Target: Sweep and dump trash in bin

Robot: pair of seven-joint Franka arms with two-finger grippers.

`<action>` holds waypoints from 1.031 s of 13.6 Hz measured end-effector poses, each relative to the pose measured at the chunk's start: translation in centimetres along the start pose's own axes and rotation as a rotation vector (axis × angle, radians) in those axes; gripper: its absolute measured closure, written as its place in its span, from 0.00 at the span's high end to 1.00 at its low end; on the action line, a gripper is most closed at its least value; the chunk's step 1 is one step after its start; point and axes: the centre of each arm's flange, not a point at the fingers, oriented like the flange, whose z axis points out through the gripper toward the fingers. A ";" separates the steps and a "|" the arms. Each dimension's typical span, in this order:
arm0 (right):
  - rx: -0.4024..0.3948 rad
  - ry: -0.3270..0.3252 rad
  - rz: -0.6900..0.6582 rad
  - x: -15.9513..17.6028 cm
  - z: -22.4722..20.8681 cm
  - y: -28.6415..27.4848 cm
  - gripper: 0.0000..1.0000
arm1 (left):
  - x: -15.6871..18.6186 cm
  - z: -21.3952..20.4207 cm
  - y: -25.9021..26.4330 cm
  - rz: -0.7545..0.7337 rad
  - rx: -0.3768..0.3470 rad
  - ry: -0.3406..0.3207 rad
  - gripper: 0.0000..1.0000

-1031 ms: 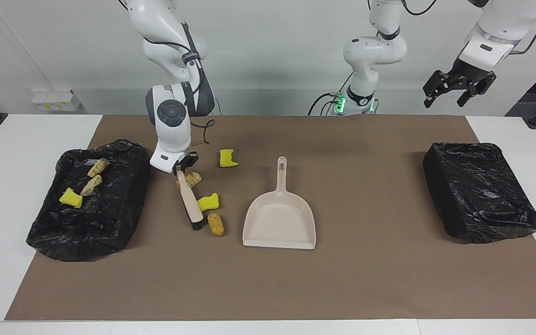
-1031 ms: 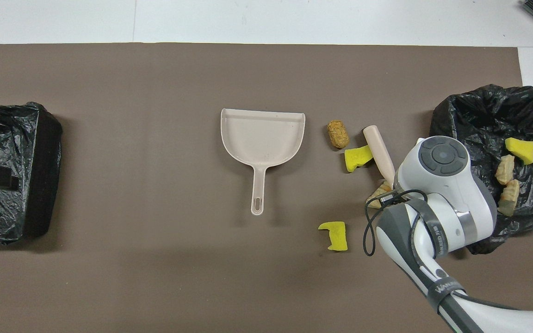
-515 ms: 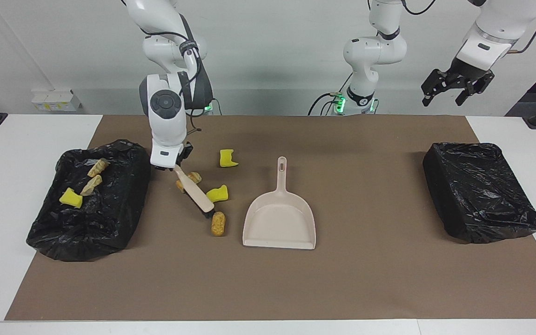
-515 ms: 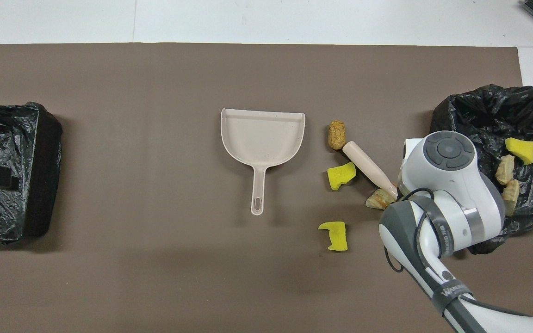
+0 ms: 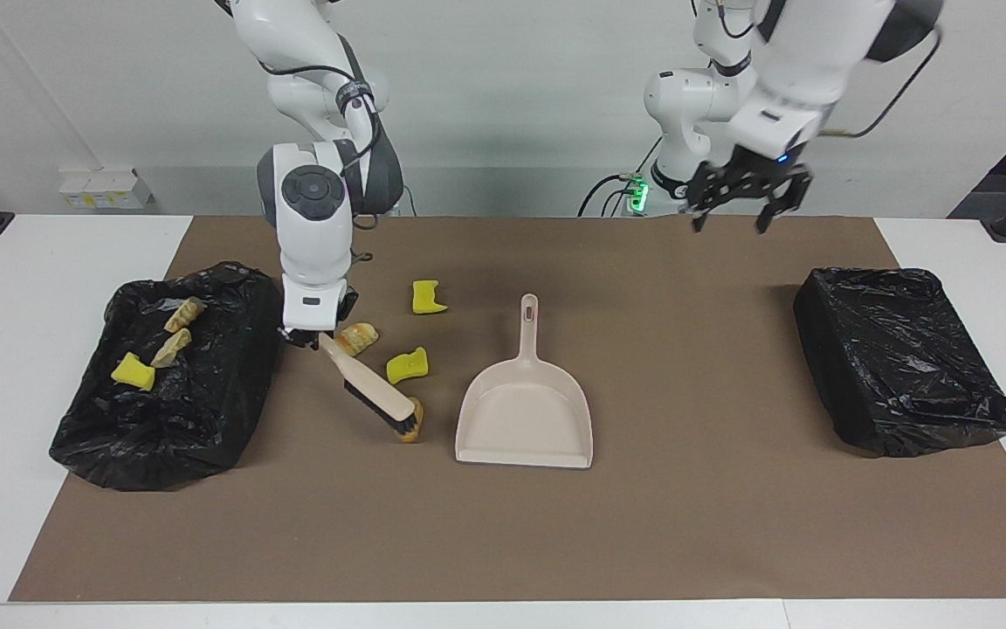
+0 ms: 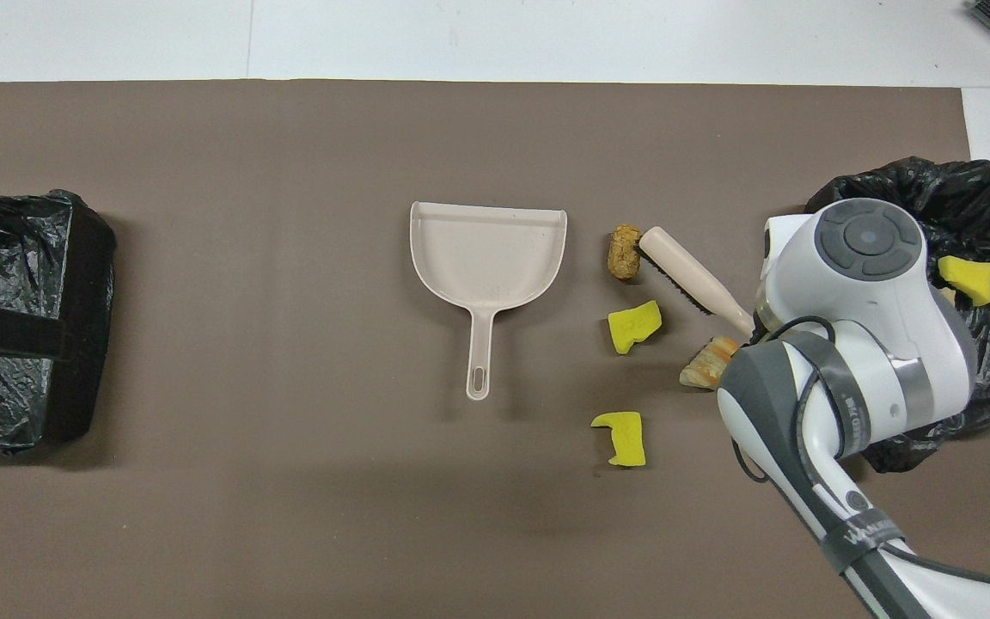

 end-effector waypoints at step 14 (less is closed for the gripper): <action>0.079 -0.140 -0.492 -2.2 4.3 1.5 0.26 | -2.3 22.0 16.7 -0.012 -0.145 -0.066 1.00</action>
